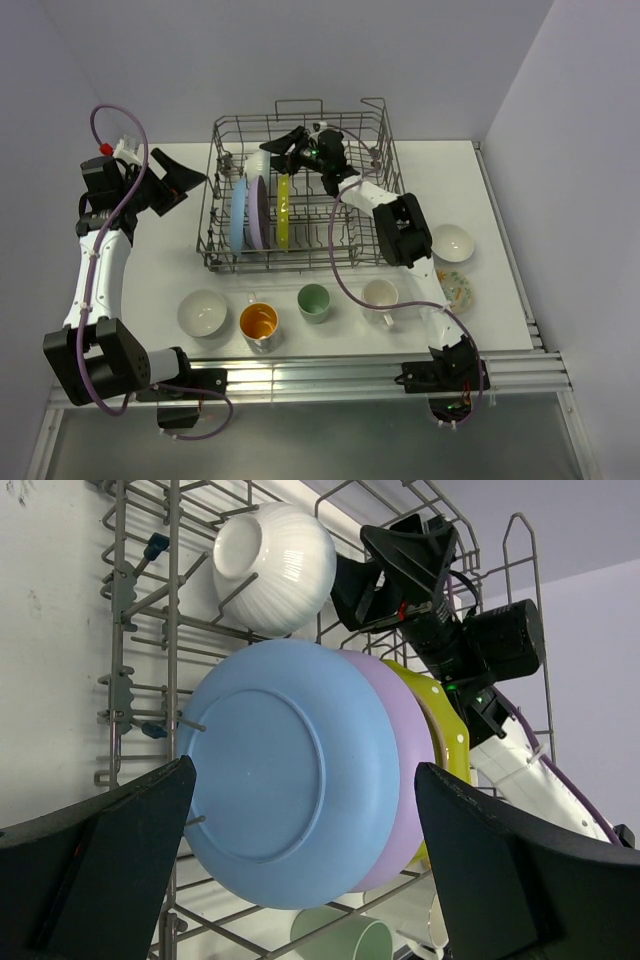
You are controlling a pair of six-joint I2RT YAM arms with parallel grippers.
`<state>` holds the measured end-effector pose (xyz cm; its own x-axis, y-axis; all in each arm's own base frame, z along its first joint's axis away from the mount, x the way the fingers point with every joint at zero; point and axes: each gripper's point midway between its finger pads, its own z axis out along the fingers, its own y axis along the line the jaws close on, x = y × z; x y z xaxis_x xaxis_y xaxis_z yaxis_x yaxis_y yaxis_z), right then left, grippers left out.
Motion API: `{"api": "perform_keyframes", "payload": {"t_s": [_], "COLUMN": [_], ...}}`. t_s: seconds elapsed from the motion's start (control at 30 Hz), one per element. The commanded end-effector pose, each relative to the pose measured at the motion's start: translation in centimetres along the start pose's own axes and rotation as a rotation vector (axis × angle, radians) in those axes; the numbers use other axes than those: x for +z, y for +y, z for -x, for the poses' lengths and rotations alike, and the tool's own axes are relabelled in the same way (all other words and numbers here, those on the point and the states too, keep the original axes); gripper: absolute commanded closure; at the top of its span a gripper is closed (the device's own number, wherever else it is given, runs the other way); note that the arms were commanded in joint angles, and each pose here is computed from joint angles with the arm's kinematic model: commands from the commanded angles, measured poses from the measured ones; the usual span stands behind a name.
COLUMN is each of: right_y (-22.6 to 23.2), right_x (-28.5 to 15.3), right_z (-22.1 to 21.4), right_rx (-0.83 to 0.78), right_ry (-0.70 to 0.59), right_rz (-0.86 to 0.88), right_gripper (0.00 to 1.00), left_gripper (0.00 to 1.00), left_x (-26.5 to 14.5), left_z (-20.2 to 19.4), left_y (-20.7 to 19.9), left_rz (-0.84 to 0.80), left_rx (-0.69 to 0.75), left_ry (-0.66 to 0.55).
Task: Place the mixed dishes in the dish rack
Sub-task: Insert the bowl into the dish rack
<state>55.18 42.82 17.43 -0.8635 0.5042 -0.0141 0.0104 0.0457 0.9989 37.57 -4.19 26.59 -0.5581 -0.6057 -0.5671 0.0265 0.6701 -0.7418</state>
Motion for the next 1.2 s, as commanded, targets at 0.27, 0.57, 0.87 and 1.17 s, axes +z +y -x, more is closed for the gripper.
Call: {"api": "perform_keyframes", "payload": {"t_s": [0.27, 0.57, 0.87, 1.17], "right_y": [-2.8, -1.7, 0.4, 5.4], "right_x": [0.4, -1.1, -2.0, -3.1], "right_z": [-1.4, 0.4, 2.1, 3.0], "right_rx": [-0.161, -0.293, -0.512, -0.695], "right_ry": [0.053, -0.008, -0.077, -0.104], "right_rz": [-0.178, -0.257, -0.320, -0.264], "right_gripper": [0.04, 0.00, 0.00, 0.00], "left_gripper": [0.01, 0.01, 0.01, 0.01], "left_x": [-1.4, -2.8, -4.1, -5.9], "left_z": [1.8, 1.9, 1.1, 0.6], "left_y": [-1.8, -1.7, -1.5, 0.4], "left_rz": [-0.004, 0.041, 0.074, 0.205], "left_rx": [0.091, 0.116, 0.133, 0.114], "left_ry": [-0.083, -0.134, -0.153, -0.192]}}
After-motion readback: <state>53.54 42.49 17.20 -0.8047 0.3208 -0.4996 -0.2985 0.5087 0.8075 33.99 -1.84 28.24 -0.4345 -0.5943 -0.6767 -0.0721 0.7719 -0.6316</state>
